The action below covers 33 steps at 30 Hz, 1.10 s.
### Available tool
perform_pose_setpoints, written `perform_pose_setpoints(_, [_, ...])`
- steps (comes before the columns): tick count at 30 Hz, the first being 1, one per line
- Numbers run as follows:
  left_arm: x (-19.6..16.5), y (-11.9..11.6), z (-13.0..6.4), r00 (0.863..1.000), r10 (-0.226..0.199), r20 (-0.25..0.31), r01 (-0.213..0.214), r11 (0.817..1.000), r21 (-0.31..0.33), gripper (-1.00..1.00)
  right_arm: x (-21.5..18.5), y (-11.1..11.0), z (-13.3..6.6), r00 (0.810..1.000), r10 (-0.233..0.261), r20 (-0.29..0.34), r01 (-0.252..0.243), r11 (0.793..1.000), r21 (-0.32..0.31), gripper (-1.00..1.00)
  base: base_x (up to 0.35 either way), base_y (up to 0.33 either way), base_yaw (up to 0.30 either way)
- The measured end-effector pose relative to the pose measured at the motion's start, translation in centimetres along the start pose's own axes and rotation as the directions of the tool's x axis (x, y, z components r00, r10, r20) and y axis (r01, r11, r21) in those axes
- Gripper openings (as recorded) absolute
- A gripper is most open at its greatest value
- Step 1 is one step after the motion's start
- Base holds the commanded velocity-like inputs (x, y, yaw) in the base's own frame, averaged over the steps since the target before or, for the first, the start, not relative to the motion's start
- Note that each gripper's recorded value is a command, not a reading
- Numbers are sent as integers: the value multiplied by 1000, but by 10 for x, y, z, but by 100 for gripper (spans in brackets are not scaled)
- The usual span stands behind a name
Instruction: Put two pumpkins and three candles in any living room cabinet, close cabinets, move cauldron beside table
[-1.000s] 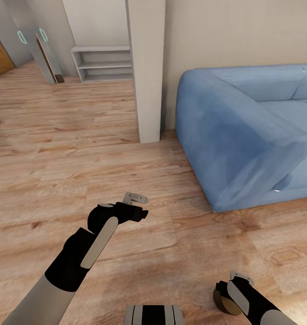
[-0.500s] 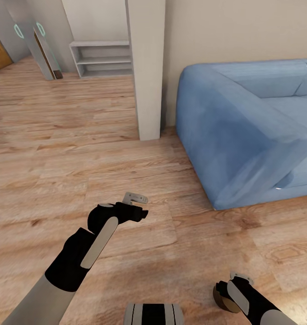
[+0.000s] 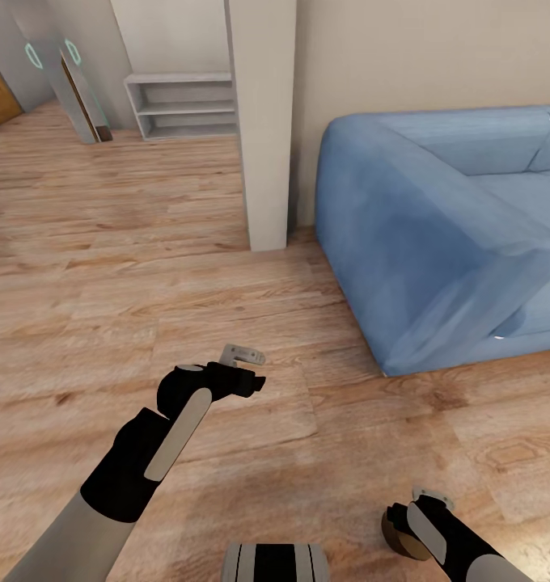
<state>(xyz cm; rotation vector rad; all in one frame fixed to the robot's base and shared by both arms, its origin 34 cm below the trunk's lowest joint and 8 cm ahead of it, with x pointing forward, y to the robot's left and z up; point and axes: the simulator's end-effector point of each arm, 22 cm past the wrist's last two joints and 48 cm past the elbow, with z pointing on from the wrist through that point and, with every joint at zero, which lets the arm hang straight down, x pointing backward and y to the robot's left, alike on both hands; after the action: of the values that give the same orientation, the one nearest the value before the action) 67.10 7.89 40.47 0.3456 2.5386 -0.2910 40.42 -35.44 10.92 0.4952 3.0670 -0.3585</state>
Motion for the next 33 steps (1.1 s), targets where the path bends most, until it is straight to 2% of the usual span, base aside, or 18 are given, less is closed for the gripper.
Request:
perform_pose_setpoints(1, [0, 0, 0, 1000, 0, 0, 0, 1000, 0, 100, 0, 0, 0, 1000, 0, 0, 0, 1000, 0, 100, 0, 0, 0])
perform_pose_setpoints(2, [0, 0, 0, 1000, 0, 0, 0, 1000, 0, 100, 0, 0, 0, 1000, 0, 0, 0, 1000, 0, -100, 0, 0, 0])
perform_pose_setpoints(28, [0, 0, 0, 1000, 2, 0, -2, 1000, -1, 100, 0, 0, 0, 1000, -4, 1, 4, 1000, 2, -100, 0, 0, 0])
perform_pose_setpoints(33, [-8, -2, -9, 1000, 9, 19, -8, 1000, -4, 100, -8, 1, -7, 1000, 5, 19, -5, 1000, -7, -100, 0, 0, 0])
